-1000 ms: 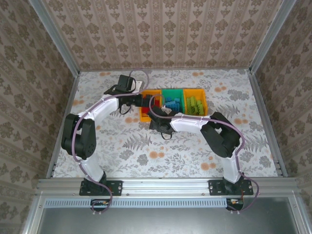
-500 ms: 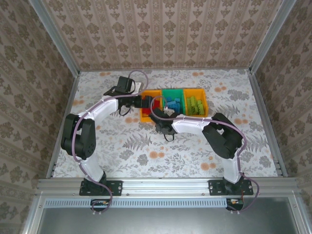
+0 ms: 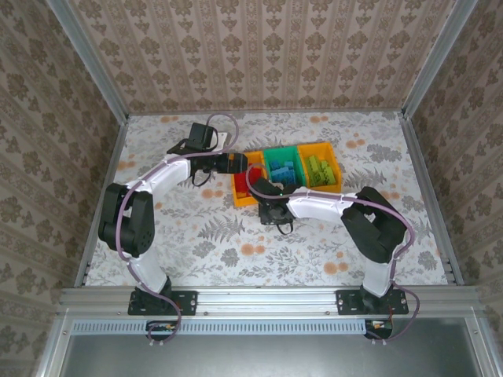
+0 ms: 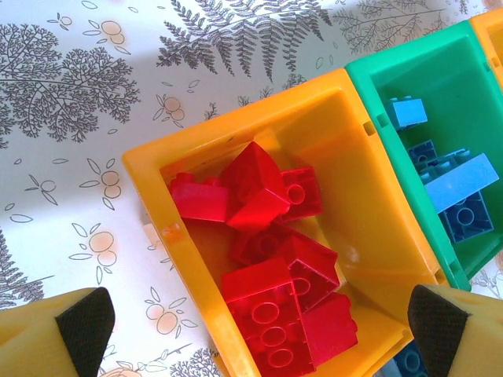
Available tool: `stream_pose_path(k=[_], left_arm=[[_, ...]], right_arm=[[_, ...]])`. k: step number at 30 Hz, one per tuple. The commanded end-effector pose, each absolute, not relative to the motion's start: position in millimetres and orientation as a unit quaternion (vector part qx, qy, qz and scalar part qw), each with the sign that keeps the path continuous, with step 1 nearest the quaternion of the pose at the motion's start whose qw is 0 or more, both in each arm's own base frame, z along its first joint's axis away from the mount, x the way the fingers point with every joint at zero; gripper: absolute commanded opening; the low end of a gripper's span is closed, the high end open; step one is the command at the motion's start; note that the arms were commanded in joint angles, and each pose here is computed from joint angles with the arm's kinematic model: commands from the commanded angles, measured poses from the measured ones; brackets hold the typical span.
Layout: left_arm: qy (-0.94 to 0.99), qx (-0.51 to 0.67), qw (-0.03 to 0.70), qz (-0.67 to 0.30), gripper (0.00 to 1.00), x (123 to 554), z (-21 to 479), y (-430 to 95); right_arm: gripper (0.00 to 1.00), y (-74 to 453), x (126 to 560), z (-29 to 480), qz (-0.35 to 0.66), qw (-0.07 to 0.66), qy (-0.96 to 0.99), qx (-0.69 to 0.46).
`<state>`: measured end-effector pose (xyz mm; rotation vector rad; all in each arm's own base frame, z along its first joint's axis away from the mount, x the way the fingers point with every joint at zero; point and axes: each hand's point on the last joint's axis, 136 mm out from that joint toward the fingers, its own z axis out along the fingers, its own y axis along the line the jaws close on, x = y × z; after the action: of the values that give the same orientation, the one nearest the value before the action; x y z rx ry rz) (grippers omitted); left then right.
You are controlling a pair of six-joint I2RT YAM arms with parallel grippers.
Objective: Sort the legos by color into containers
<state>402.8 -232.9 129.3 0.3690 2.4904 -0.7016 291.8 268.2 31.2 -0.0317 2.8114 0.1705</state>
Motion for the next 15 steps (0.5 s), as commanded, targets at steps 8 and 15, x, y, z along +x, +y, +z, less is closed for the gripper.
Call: stream_pose_path(k=[8,15], left_arm=[[0.916,0.128,0.272,-0.264,1.0,396.7,141.8,-227.2],[0.915,0.124,0.286,-0.257,1.0,395.7,148.2,-221.9]], right_arm=[[0.2,274.7,275.1,92.5,0.153,0.083,0.981,-0.085],[0.2,238.4,299.2,118.0,0.137,0.169,0.975,-0.039]])
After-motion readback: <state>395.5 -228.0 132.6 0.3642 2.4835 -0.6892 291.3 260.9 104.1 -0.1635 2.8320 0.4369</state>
